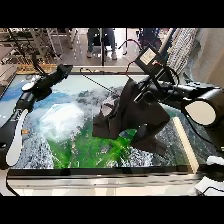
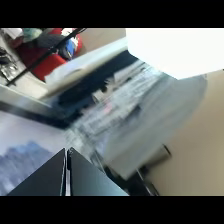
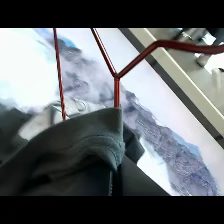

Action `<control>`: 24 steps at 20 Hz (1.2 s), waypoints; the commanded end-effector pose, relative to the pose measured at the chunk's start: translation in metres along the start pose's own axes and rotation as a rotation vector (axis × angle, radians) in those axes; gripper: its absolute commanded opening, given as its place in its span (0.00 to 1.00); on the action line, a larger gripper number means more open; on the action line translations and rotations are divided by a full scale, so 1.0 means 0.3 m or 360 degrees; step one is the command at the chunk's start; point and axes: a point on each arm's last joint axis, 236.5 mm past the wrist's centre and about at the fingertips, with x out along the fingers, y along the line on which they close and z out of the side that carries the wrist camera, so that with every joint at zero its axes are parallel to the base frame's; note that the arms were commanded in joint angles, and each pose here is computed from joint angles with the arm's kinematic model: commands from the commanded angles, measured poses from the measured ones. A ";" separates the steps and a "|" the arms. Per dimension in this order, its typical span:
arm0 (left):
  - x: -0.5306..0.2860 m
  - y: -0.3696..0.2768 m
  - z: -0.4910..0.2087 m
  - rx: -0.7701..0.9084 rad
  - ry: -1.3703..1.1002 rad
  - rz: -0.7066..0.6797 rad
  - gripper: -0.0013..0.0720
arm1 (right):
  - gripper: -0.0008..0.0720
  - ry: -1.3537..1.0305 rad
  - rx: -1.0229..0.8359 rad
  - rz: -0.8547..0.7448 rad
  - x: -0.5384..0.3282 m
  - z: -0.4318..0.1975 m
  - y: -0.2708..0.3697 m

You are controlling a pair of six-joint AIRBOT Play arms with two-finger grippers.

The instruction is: Fold the clothes and pants, and hang the long-sleeved shirts on hangers.

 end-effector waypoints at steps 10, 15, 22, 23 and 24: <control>-0.073 -0.127 -0.505 -0.0085 0.0938 -0.0226 0.86 | 0.04 -0.0141 0.0082 -0.0160 -0.014 0.062 -0.093; -0.064 -0.425 -0.721 0.0203 0.1093 -0.0749 0.87 | 0.04 -0.0167 0.0039 -0.0124 -0.015 0.087 -0.054; -0.049 -0.537 -0.842 0.0205 0.1173 -0.0852 0.90 | 0.04 -0.0150 0.0095 -0.0163 -0.015 0.077 -0.075; -0.041 -0.543 -0.839 0.0197 0.1157 -0.0852 0.91 | 0.04 -0.0150 0.0097 -0.0162 -0.015 0.077 -0.075; -0.035 -0.557 -0.831 0.0176 0.1133 -0.0866 0.92 | 0.04 -0.0150 0.0098 -0.0162 -0.015 0.077 -0.075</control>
